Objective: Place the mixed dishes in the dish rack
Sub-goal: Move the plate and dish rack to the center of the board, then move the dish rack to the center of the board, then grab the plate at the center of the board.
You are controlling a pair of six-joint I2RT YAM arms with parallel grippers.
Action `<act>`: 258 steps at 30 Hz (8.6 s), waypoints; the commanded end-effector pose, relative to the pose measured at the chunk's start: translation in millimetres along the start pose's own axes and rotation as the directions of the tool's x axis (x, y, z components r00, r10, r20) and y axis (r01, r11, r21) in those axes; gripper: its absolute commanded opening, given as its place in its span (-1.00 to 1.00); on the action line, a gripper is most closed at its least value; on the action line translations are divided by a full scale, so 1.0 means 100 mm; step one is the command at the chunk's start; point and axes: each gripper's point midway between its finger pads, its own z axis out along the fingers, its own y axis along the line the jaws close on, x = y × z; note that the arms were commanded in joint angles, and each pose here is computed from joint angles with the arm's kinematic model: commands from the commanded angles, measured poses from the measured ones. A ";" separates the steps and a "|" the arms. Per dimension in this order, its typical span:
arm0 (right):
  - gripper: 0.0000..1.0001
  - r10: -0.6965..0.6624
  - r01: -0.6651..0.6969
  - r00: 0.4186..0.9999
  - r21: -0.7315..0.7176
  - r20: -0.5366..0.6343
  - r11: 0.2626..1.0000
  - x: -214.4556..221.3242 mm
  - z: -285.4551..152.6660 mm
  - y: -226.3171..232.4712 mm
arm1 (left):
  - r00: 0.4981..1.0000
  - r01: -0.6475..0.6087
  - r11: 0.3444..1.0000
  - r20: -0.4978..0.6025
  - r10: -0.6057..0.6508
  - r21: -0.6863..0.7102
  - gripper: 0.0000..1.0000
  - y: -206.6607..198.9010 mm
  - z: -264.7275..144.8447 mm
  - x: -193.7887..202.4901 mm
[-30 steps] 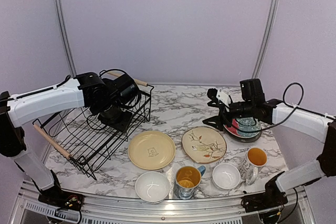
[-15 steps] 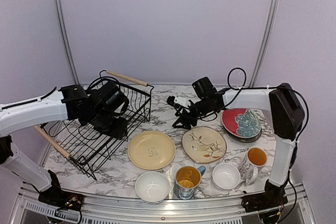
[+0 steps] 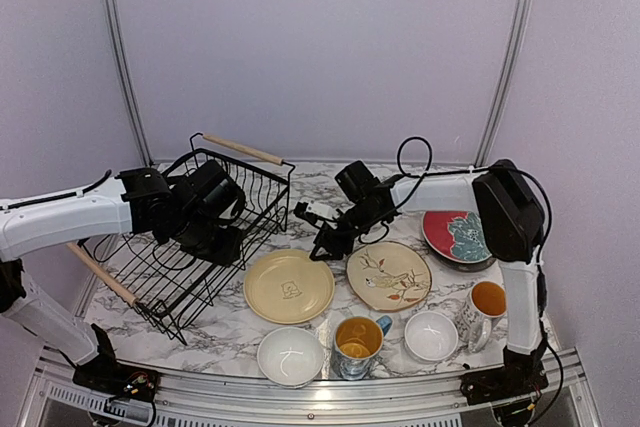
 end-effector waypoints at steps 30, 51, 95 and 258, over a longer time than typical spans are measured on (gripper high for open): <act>-0.84 0.367 -0.371 0.926 0.376 0.083 0.849 0.75 -0.93 -1.70 | 0.962 0.145 0.959 0.193 -0.194 0.242 -1.00 -0.98 0.74 -1.56; -0.83 0.373 -0.401 0.906 0.689 0.200 0.603 1.08 -1.85 -2.55 | 0.894 0.306 0.772 0.111 -0.434 0.557 -1.00 -1.84 0.84 -1.91; -0.32 0.056 -0.149 0.980 0.511 0.192 0.846 0.18 -1.69 -0.81 | 0.866 0.455 0.890 0.249 -0.433 -0.036 0.23 1.39 0.38 -0.75; -1.00 0.828 -0.934 0.329 0.029 0.454 0.355 2.69 -3.16 -1.28 | 0.820 -0.447 0.792 0.544 0.178 0.416 0.21 -2.76 -0.50 -1.17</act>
